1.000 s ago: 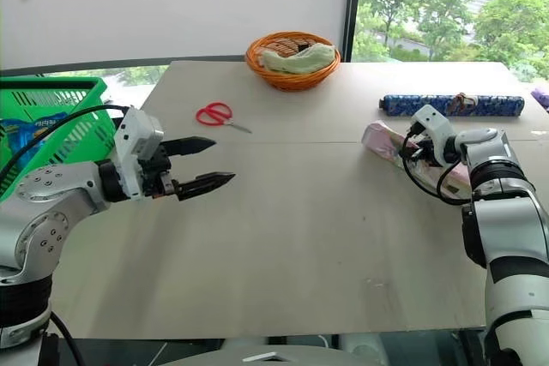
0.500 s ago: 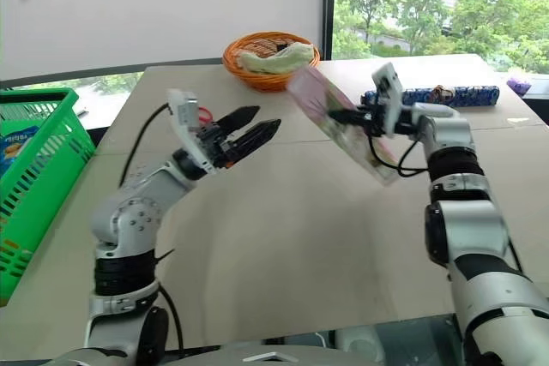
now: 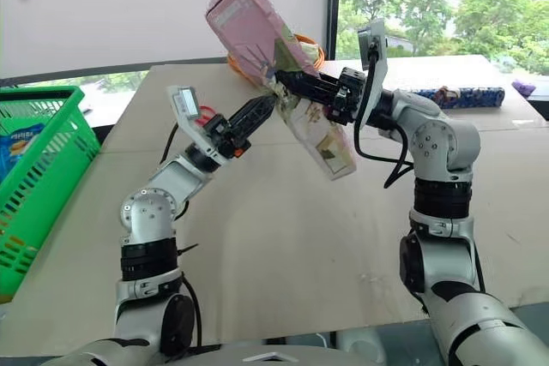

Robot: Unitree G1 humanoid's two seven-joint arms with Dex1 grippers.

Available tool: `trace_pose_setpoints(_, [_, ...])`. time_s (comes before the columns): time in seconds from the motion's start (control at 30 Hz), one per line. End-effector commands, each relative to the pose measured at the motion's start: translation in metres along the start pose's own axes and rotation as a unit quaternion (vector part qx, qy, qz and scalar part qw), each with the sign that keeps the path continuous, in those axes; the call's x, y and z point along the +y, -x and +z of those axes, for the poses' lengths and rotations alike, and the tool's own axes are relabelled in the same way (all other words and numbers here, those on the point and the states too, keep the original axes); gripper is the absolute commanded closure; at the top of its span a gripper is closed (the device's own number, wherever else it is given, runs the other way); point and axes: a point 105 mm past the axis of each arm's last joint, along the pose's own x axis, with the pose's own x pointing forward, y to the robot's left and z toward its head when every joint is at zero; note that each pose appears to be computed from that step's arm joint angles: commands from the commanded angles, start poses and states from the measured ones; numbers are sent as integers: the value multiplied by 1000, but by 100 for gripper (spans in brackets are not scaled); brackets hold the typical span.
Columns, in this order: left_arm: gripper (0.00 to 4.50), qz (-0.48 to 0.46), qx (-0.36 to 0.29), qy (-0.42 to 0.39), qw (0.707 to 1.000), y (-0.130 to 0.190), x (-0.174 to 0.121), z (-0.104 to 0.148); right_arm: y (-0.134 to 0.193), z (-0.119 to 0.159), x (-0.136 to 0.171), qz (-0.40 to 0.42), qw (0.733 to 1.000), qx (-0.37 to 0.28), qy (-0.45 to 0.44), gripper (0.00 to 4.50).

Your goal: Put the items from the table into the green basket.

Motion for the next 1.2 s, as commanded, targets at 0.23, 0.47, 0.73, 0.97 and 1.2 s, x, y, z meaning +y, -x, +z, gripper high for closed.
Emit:
trace_pose_setpoints(0.23, [0,-89,81,2,993,-10,-31,-28,-23,7,28,69,997,-11,-32,449])
trace_pose_setpoints(0.47, [257,-91,71,4,993,-9,-29,-25,-24,11,23,54,998,-27,-34,450])
trace_pose_setpoints(0.73, [441,-59,75,-13,995,-5,-18,-26,-14,29,3,10,995,-80,-52,117])
trace_pose_setpoints(0.97, [441,144,46,-253,956,3,43,48,36,10,-24,-69,997,-16,25,117])
trace_pose_setpoints(1.2, [441,418,104,-605,670,54,74,193,37,-4,9,3,988,38,148,117])
